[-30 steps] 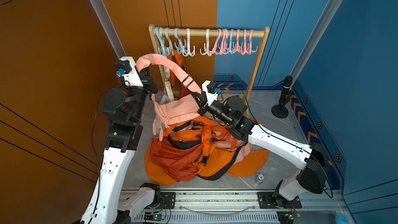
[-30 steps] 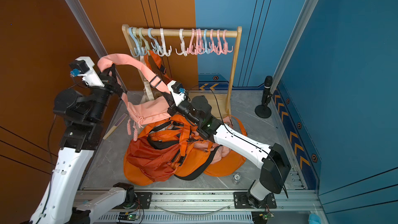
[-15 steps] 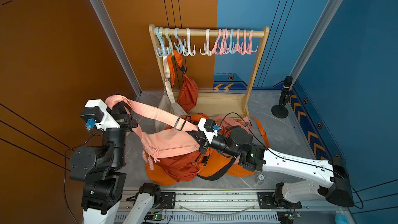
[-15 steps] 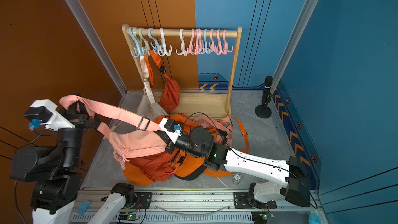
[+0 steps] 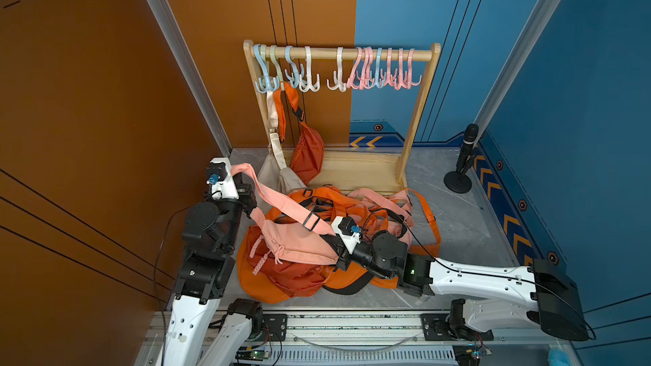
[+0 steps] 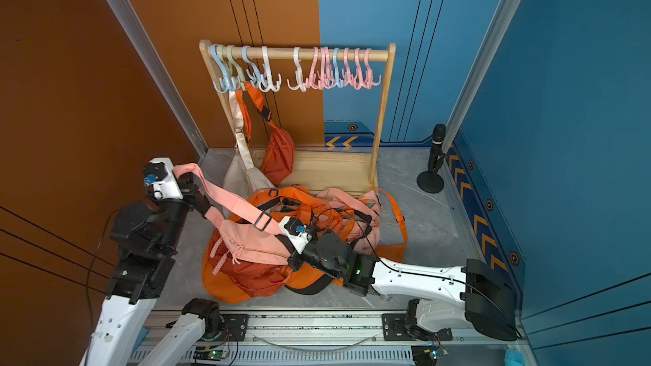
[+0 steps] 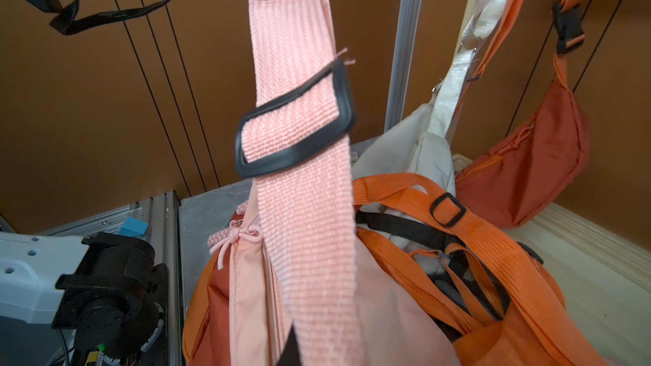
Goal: Take the bag off the hook
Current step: Place the bag inside the bag.
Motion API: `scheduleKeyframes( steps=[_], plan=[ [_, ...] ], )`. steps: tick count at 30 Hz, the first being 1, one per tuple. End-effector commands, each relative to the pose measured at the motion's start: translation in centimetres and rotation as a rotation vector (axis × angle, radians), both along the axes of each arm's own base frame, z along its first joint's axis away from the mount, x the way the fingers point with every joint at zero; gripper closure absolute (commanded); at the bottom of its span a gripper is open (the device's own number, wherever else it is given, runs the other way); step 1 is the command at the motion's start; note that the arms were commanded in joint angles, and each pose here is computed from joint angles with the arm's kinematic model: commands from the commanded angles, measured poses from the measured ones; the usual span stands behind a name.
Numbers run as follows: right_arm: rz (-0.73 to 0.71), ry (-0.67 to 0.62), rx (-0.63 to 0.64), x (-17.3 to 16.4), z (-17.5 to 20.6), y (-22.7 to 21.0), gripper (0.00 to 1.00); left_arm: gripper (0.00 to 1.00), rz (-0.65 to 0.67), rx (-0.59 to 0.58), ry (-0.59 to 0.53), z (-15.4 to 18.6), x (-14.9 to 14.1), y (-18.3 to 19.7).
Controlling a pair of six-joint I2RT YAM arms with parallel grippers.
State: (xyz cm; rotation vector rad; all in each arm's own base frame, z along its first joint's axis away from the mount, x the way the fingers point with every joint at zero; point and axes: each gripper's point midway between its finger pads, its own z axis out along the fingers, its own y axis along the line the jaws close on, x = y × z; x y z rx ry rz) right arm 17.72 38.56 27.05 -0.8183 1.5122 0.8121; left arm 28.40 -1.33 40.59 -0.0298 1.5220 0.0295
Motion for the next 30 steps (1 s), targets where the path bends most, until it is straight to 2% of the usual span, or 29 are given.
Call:
scheduleKeyframes(
  steps=[1,5,11,18,25,27,28,30],
  plan=[
    [-0.090,0.033,0.064,1.1,-0.1,-2.0,1.00,1.00,-0.042,-0.069,-0.025,-0.3,1.3,-1.5],
    [-0.159,0.074,0.071,2.1,-2.1,-3.8,1.00,1.00,-0.080,-0.038,0.029,-2.7,3.2,-4.4],
    [-0.271,0.165,0.123,4.4,-4.6,-6.1,1.00,1.00,-0.163,0.056,0.085,-5.0,6.1,-10.8],
    [-0.430,0.241,0.133,6.5,-7.8,-8.6,0.84,1.00,-0.221,0.090,0.156,-8.5,9.8,-15.9],
    [-0.608,0.299,0.129,8.5,-10.7,-12.0,0.82,0.81,-0.290,0.115,0.257,-12.8,13.1,-19.7],
    [-0.650,0.319,0.126,9.1,-11.5,-12.8,0.79,0.69,-0.306,0.120,0.301,-14.9,13.8,-20.3],
    [-0.665,0.328,0.125,9.4,-11.9,-13.2,0.77,0.63,-0.318,0.108,0.292,-14.3,14.2,-20.9],
    [-0.689,0.344,0.125,9.8,-12.4,-13.8,0.71,0.54,-0.345,0.105,0.328,-15.5,14.7,-21.7]
  ],
)
